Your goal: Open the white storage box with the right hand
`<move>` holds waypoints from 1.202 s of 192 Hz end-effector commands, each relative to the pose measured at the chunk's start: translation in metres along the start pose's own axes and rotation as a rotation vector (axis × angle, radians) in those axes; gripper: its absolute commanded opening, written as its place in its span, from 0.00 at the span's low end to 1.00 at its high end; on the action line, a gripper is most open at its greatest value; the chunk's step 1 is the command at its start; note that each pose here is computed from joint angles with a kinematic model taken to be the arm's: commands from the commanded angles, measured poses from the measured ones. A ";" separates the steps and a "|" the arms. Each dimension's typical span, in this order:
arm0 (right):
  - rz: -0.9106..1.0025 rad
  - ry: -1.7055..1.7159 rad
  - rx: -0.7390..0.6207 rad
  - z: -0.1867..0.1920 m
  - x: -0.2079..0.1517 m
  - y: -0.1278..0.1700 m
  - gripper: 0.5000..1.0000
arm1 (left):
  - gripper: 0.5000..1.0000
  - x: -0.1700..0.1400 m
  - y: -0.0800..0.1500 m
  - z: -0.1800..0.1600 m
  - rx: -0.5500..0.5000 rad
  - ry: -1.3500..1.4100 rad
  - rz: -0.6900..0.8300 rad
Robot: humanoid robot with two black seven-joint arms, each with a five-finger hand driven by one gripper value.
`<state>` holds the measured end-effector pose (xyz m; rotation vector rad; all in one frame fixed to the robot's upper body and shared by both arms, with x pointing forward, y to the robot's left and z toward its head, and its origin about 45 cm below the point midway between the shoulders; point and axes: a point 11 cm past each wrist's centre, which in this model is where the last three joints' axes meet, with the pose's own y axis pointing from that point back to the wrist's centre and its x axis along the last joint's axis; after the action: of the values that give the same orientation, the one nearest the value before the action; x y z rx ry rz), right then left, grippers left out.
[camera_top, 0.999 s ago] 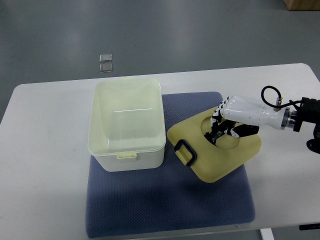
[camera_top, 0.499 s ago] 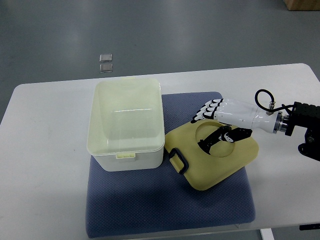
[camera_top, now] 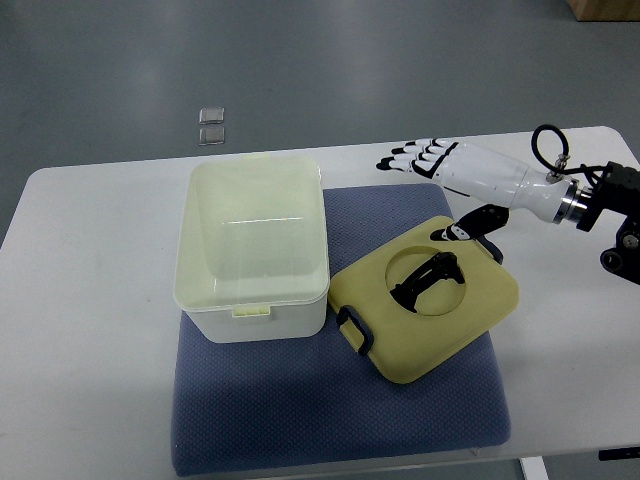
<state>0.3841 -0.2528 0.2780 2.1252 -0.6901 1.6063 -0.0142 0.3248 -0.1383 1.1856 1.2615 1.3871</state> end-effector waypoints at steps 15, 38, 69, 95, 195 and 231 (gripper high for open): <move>0.169 -0.214 -0.075 0.021 0.055 0.002 0.87 | 1.00 0.000 0.000 0.000 -0.001 0.000 0.001; 0.345 -0.465 -0.160 0.041 0.092 0.004 0.87 | 1.00 0.000 0.000 0.000 0.000 0.000 0.000; 0.543 -0.930 -0.287 0.073 0.099 0.001 0.87 | 1.00 -0.001 0.000 0.000 0.000 0.000 -0.002; 0.712 -1.368 -0.332 0.094 0.088 -0.003 0.87 | 1.00 -0.001 0.000 0.000 0.000 0.000 -0.002; 0.933 -2.075 -0.188 0.107 -0.013 -0.010 0.87 | 1.00 -0.004 0.000 -0.003 0.029 0.000 -0.009; 0.922 -2.116 -0.163 0.101 -0.027 -0.019 0.87 | 1.00 -0.004 0.000 -0.003 0.029 0.000 -0.009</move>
<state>0.4680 -0.2999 0.2305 2.6459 -2.2509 -1.3231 -0.0166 0.3204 -0.1385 1.1970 1.2897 1.3650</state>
